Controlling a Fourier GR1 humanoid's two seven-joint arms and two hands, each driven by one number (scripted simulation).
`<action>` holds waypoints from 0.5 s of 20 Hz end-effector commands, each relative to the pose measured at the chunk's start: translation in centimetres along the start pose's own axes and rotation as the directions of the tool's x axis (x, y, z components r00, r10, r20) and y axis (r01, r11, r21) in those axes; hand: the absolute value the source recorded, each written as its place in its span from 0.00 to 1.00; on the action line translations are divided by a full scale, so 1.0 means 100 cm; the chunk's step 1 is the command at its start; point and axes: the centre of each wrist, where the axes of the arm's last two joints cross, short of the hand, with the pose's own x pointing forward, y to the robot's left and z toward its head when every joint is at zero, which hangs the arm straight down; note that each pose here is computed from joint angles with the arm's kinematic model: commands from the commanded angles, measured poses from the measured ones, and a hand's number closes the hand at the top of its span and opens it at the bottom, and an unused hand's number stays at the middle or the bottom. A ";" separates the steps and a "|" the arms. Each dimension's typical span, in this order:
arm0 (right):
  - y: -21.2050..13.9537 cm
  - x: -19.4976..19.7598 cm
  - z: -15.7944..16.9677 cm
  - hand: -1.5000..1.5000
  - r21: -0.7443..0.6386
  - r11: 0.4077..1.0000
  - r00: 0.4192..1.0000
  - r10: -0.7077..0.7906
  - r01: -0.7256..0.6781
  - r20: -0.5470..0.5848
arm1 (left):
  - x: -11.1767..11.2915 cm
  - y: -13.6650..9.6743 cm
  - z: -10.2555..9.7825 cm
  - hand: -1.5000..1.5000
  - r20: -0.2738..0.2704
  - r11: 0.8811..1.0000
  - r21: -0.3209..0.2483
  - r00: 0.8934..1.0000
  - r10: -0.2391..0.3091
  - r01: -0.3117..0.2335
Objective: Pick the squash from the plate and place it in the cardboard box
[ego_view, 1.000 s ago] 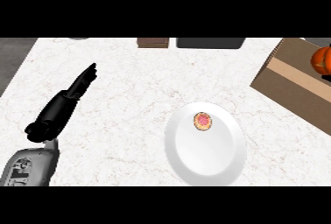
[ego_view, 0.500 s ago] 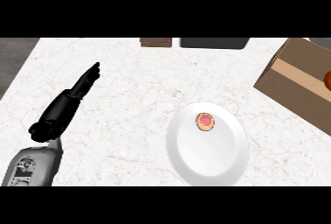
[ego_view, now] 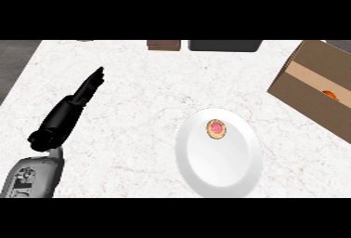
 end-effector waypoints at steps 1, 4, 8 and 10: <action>0.005 -0.002 -0.007 0.00 -0.149 0.902 0.906 -0.376 0.406 0.195 | -0.004 -0.008 0.003 0.50 -0.004 1.000 0.013 1.000 0.013 -0.013; -0.002 -0.012 0.005 0.00 -0.223 0.766 0.797 -0.569 0.603 0.203 | -0.001 0.000 0.005 0.50 0.007 1.000 0.009 1.000 0.006 -0.006; -0.014 -0.025 0.026 0.00 -0.328 0.662 0.730 -0.664 0.674 0.159 | 0.006 0.000 0.000 0.50 0.018 1.000 -0.018 1.000 0.010 -0.010; -0.017 -0.032 0.038 0.00 -0.358 0.618 0.697 -0.699 0.700 0.159 | 0.013 -0.008 -0.008 0.50 0.003 1.000 -0.007 1.000 0.002 -0.002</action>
